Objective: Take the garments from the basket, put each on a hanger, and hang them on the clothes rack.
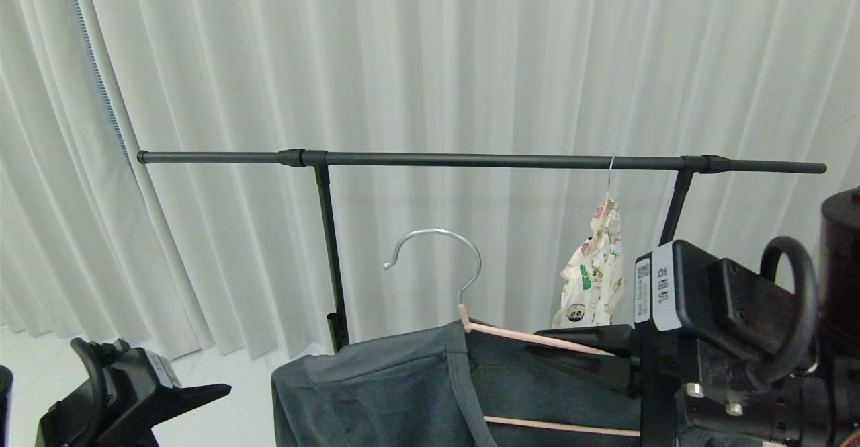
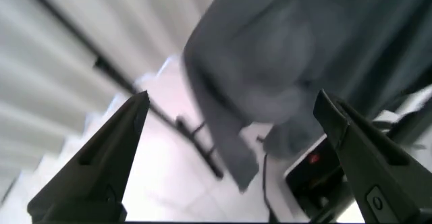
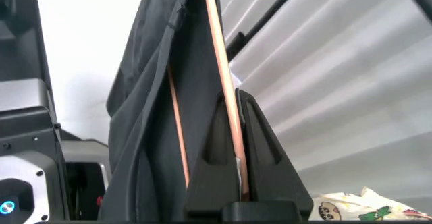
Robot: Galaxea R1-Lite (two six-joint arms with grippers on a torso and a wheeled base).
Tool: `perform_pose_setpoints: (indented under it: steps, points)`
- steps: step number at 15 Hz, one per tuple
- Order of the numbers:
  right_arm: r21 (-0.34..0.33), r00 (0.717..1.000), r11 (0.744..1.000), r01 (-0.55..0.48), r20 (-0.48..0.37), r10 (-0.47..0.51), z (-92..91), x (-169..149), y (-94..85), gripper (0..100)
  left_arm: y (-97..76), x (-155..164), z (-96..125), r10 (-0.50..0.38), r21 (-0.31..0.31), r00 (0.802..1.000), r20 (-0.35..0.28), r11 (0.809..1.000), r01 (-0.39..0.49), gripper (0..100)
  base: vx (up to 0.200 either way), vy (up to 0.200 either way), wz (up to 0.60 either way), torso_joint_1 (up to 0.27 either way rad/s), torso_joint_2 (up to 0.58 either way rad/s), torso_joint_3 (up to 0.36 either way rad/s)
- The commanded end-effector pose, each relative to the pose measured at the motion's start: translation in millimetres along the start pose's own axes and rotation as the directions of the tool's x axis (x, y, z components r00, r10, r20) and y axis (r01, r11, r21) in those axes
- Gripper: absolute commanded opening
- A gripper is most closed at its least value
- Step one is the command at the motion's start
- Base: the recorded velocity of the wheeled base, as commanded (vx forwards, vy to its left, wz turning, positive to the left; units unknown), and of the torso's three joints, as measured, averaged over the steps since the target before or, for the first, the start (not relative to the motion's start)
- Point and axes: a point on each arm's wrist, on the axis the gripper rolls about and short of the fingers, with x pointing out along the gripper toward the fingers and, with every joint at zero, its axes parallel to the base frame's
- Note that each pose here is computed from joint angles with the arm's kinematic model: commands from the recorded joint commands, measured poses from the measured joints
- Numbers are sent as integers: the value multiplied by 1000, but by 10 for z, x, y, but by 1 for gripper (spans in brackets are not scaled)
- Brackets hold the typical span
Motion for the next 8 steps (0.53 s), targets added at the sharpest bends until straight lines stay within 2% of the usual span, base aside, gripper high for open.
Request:
perform_pose_setpoints:
  steps: [1,5,6,8]
  points:
    - [-6,999,1000,9,39,-9,69,-93,-3,0,95,156,-51,16,-52,995,-95,998,-21,100,0,0,0,0,0,0]
    - [-12,997,1000,12,70,-11,127,-172,5,0,220,428,25,23,-64,996,-91,998,-29,100,0,0,0,0,0,0]
    - [-13,998,1000,8,68,-7,127,-184,13,0,301,519,46,49,-73,996,-78,996,-55,100,0,0,0,0,0,0]
    - [-11,998,1000,13,68,-12,122,-202,7,0,355,561,55,71,-78,995,-66,994,-76,100,0,0,0,0,0,0]
